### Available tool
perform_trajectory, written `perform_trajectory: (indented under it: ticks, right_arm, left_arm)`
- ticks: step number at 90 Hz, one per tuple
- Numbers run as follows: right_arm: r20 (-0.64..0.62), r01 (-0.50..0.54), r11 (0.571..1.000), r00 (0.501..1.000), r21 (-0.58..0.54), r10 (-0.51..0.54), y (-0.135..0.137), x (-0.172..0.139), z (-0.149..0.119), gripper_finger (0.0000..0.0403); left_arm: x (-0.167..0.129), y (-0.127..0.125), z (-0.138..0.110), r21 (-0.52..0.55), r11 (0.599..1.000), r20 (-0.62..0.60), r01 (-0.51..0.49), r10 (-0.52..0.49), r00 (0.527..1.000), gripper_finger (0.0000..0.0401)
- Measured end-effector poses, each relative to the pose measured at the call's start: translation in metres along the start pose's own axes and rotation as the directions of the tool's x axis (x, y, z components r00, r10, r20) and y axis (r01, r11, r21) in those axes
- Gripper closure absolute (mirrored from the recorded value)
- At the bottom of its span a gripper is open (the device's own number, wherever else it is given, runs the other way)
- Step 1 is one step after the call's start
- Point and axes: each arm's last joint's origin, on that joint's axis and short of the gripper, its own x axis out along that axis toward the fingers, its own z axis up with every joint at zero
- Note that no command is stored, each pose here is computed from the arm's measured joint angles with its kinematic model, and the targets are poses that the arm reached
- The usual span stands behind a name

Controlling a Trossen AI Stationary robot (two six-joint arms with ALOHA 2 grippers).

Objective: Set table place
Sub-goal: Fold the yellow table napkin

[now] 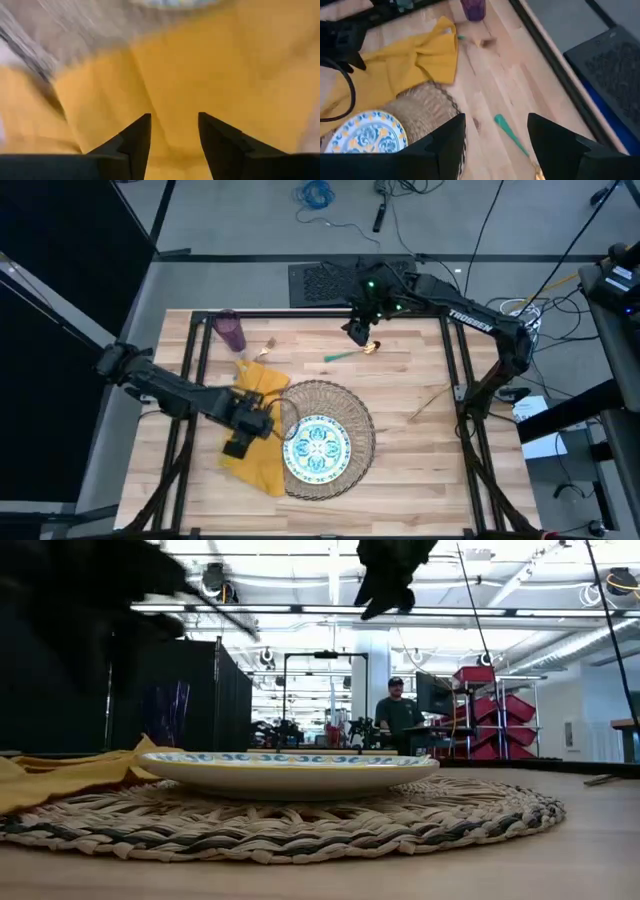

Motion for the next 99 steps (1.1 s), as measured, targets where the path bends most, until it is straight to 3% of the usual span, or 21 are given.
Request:
perform_trajectory:
  ticks: [12,35,63,77,99]
  right_arm:
    - [-0.067,-0.001,1.000,0.998,0.013,0.001,-0.002,0.015,-0.014,0.0202]
    - [-0.093,0.000,1.000,0.996,0.000,0.000,-0.007,0.033,-0.027,0.0202]
    - [-0.038,0.006,1.000,0.999,-0.018,-0.007,-0.010,0.033,-0.022,0.0209]
    - [-0.029,0.008,1.000,1.000,-0.017,-0.009,-0.011,0.033,-0.021,0.0211]
    - [-0.028,-0.016,1.000,1.000,-0.009,0.015,-0.011,0.033,-0.021,0.0211]
  left_arm:
    - [0.010,0.015,-0.007,-0.081,0.991,0.002,0.106,-0.107,0.994,0.0254]
    - [0.033,0.013,-0.028,-0.170,0.977,-0.067,0.125,-0.138,0.988,0.0254]
    - [0.050,-0.009,-0.043,-0.217,0.966,-0.103,0.142,-0.167,0.981,0.0254]
    - [0.053,-0.015,-0.046,-0.228,0.971,-0.120,0.078,-0.108,0.987,0.0254]
    - [0.052,-0.036,-0.048,-0.246,0.961,-0.133,0.127,-0.163,0.978,0.0254]
